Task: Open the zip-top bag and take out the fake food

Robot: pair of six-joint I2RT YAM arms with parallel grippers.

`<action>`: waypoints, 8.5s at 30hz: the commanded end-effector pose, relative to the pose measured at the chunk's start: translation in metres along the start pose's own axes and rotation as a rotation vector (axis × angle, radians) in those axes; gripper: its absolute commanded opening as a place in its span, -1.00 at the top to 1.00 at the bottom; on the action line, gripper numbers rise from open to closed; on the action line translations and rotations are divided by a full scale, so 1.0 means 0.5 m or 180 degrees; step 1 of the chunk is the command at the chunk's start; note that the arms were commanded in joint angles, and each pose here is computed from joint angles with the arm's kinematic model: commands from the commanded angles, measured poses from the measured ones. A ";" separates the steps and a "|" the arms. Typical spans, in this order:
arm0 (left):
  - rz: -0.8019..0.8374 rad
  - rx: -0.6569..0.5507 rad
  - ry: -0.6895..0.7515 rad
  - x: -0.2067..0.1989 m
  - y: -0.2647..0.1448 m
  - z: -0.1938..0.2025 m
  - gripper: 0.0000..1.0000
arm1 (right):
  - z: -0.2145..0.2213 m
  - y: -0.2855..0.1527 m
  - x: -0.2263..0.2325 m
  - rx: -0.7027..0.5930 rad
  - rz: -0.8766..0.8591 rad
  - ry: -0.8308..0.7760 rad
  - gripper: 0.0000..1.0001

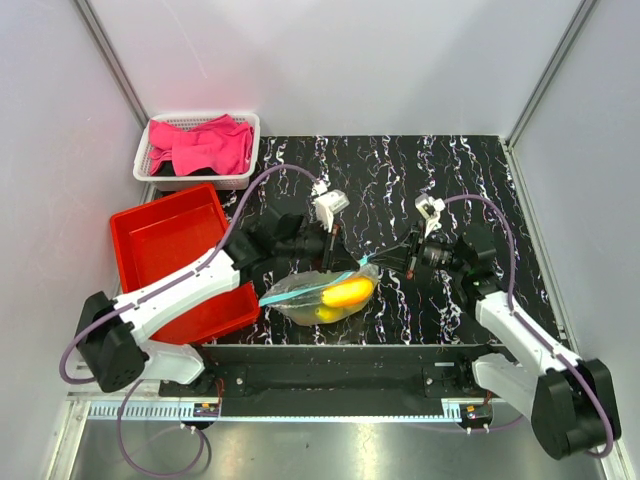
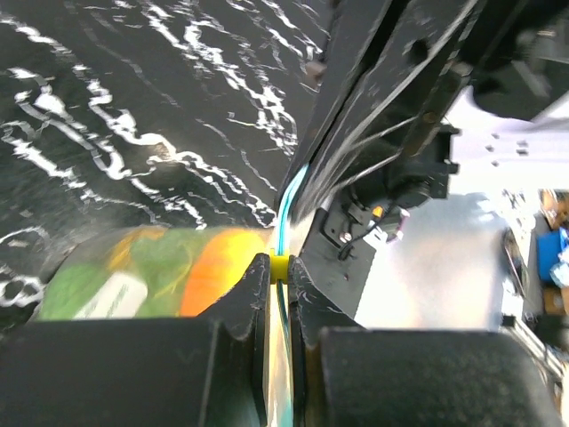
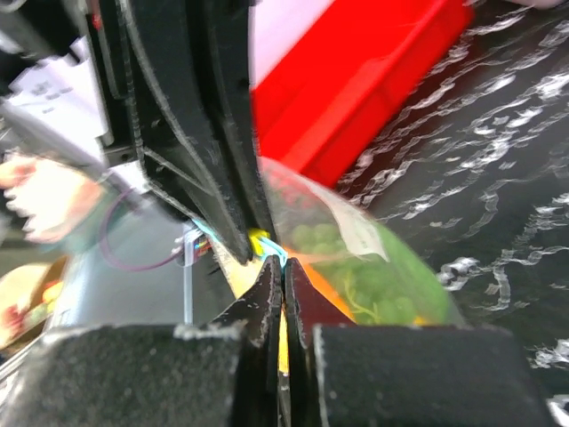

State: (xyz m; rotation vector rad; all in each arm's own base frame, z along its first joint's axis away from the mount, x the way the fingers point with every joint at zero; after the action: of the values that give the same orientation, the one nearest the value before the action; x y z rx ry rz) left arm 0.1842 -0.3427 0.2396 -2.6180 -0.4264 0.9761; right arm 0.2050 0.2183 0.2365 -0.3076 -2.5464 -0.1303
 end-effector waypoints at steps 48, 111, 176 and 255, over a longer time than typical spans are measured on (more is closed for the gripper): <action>-0.0686 -0.1171 0.0041 -0.062 -0.309 -0.004 -0.44 | -0.080 0.028 -0.037 0.0003 0.0069 -0.0454 1.00; -0.0383 -0.0877 -0.0756 -0.015 -0.056 -0.068 1.00 | -0.116 -0.004 -0.022 -0.0190 0.2164 0.1827 -0.99; -0.1280 -0.0972 -0.0658 0.030 -0.131 -0.076 1.00 | -0.035 0.019 -0.001 0.0597 0.2133 0.1007 0.70; -0.1397 -0.0728 -0.0737 0.035 -0.140 -0.009 0.56 | 0.016 0.048 0.135 0.0689 0.1563 0.0813 1.00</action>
State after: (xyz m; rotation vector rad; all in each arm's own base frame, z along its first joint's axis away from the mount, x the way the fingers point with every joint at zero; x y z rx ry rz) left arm 0.1966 -0.2821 0.2205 -2.3382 -1.2134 1.1603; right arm 0.1554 0.2335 0.2382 -0.9122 -2.0625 0.3878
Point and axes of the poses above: each gripper's point midway between its finger pads, its own y axis out along the fingers, its own x axis along the line the jaws close on, z = x × y, the point moved 1 cm from there along -y, back along the fingers, and after that the axes turned 1 degree about y, right-handed, at the moved point
